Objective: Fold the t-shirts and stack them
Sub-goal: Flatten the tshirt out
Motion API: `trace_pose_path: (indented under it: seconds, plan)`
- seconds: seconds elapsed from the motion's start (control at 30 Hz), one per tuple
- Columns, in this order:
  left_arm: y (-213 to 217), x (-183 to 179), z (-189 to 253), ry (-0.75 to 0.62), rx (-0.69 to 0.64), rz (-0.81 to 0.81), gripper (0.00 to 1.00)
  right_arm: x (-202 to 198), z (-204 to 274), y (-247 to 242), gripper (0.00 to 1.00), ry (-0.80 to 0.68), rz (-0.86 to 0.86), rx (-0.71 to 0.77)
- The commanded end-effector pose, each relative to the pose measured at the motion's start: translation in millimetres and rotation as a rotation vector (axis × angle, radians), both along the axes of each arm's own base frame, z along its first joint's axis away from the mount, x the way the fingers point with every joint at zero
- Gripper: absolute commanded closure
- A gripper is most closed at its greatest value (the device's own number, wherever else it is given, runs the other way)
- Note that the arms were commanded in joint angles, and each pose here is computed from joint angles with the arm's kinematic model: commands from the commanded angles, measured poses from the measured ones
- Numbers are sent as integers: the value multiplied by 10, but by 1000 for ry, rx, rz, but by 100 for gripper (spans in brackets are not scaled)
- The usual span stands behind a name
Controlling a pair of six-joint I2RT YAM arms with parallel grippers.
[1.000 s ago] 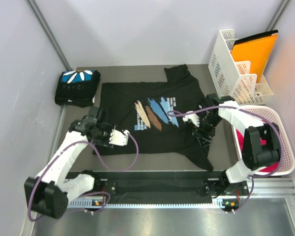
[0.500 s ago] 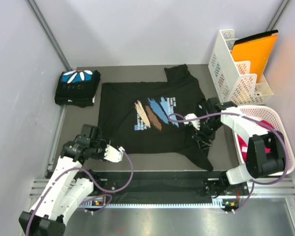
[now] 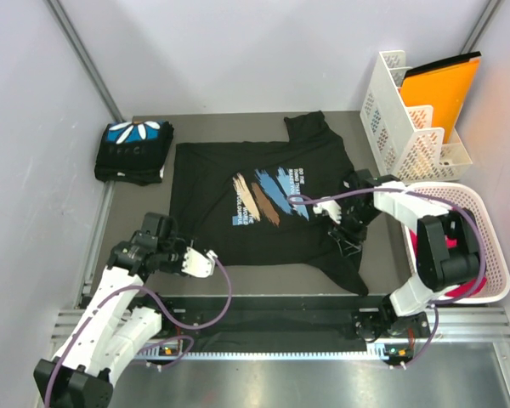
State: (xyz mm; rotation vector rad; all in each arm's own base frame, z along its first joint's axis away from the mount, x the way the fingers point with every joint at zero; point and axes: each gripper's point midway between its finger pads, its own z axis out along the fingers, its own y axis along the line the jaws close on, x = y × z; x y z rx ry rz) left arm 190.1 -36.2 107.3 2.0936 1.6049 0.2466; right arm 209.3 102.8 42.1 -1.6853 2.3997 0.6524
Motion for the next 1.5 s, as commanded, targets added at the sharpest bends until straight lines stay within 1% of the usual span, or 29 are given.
trace_pose_path:
  seconds: [0.0,0.1,0.17,0.27,0.3,0.37,0.4,0.5,0.67,0.7,0.73,0.77,0.83,0.9,1.03,1.23,1.47]
  plan:
    - [-65,86,31,-18,-24,-11,38,114,39,151,52,-27,14,59]
    - [-60,78,8,-10,-22,-7,38,118,16,167,57,-20,12,60]
    - [-55,70,3,-10,-21,-7,38,104,-13,158,58,-8,12,54]
    - [-51,52,-9,-11,-22,-3,38,106,-11,163,64,-9,9,59]
    - [-43,47,-18,-9,-21,0,38,109,-13,162,70,-10,9,56]
    - [-41,19,-51,1,-22,1,38,115,-5,171,78,-15,13,54]
    - [-37,14,-49,-3,-23,3,38,117,-2,169,86,-14,12,52]
    - [-30,-3,-65,-6,-23,4,37,132,35,180,100,-25,15,52]
    - [-30,-14,-87,-1,-29,14,38,155,100,213,100,-44,33,53]
    - [-30,-15,-85,-2,-30,15,37,136,119,210,98,-36,39,51]
    - [-29,-15,-83,-3,-31,17,38,147,148,225,88,-38,46,52]
    - [-31,-19,-82,-3,-33,17,37,148,167,224,65,-38,47,53]
    - [-33,-22,-70,-4,-36,19,38,126,183,208,60,-48,61,53]
    - [-27,-25,-62,-9,-33,18,37,151,172,199,59,-69,65,49]
    - [-24,-15,-48,-14,-31,18,37,95,82,188,60,-22,70,41]
    - [-16,9,-8,-23,-26,20,37,70,15,174,61,-16,74,36]
    - [-32,15,7,-25,-31,13,38,51,-73,166,65,4,72,29]
